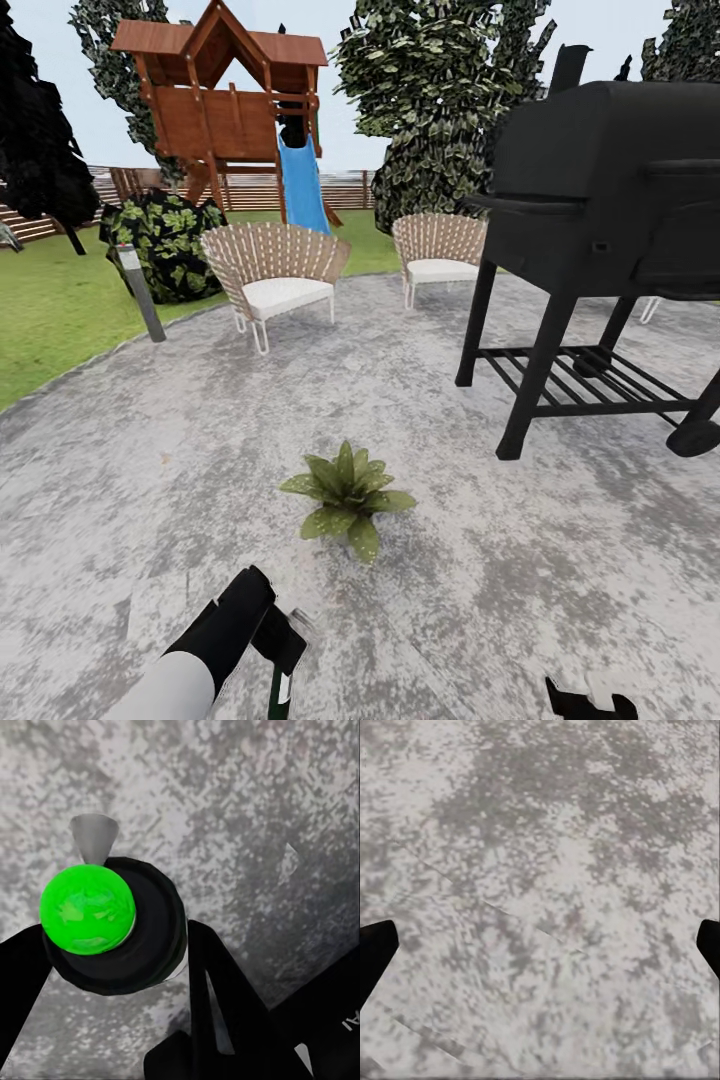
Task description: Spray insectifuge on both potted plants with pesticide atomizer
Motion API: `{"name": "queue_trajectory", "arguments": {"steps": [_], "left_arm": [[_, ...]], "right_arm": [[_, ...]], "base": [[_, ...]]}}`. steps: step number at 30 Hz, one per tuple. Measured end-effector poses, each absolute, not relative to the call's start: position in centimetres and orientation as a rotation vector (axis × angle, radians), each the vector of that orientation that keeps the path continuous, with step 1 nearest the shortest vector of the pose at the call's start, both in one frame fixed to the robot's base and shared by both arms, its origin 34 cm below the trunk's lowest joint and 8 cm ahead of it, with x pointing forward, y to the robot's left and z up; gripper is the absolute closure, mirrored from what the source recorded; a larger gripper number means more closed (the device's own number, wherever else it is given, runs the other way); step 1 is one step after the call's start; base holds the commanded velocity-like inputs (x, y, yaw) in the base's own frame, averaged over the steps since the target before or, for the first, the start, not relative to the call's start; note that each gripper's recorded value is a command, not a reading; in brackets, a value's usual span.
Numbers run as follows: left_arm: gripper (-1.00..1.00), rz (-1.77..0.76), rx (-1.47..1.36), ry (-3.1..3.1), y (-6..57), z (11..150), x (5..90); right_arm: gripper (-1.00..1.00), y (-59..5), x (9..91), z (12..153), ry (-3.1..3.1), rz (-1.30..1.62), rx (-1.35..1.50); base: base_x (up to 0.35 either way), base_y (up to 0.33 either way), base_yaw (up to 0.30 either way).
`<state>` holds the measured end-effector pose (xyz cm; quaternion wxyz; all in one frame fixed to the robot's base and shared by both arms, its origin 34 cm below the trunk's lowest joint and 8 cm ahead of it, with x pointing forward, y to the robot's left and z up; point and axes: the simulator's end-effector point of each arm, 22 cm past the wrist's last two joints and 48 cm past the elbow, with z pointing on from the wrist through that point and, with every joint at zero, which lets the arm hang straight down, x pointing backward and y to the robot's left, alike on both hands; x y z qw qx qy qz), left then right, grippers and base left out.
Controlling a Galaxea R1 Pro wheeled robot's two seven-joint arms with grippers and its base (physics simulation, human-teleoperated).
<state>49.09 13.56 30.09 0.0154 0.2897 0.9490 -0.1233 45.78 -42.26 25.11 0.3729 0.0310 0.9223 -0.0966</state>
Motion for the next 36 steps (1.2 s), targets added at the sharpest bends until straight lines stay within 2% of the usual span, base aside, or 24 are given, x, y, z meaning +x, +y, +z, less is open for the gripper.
{"name": "queue_trajectory", "arguments": {"steps": [8, 14, 18, 36], "left_arm": [[1.0, -0.416, 1.016, 2.804, 12.2, 30.3, 50.6], [1.0, -0.408, 1.116, 2.653, 13.2, 30.4, 52.3], [1.0, -0.427, 1.205, 2.608, 14.0, 30.3, 51.9], [1.0, -0.413, 1.253, 2.588, 13.9, 30.3, 51.5]], "right_arm": [[-1.0, -41.7, 45.8, 25.0, 2.378, -0.245, -0.027], [-1.0, -38.3, 49.9, 27.1, 2.286, -0.204, -0.476], [-1.0, -33.0, 51.9, 29.4, 2.207, 0.068, -0.702], [-1.0, -27.3, 53.3, 29.8, 2.167, 0.156, -0.674]], "base": [[-0.001, 0.058, -0.001], [0.0, 0.001, 0.0], [0.0, 0.0, 0.0], [0.0, 0.0, 0.0]]}}
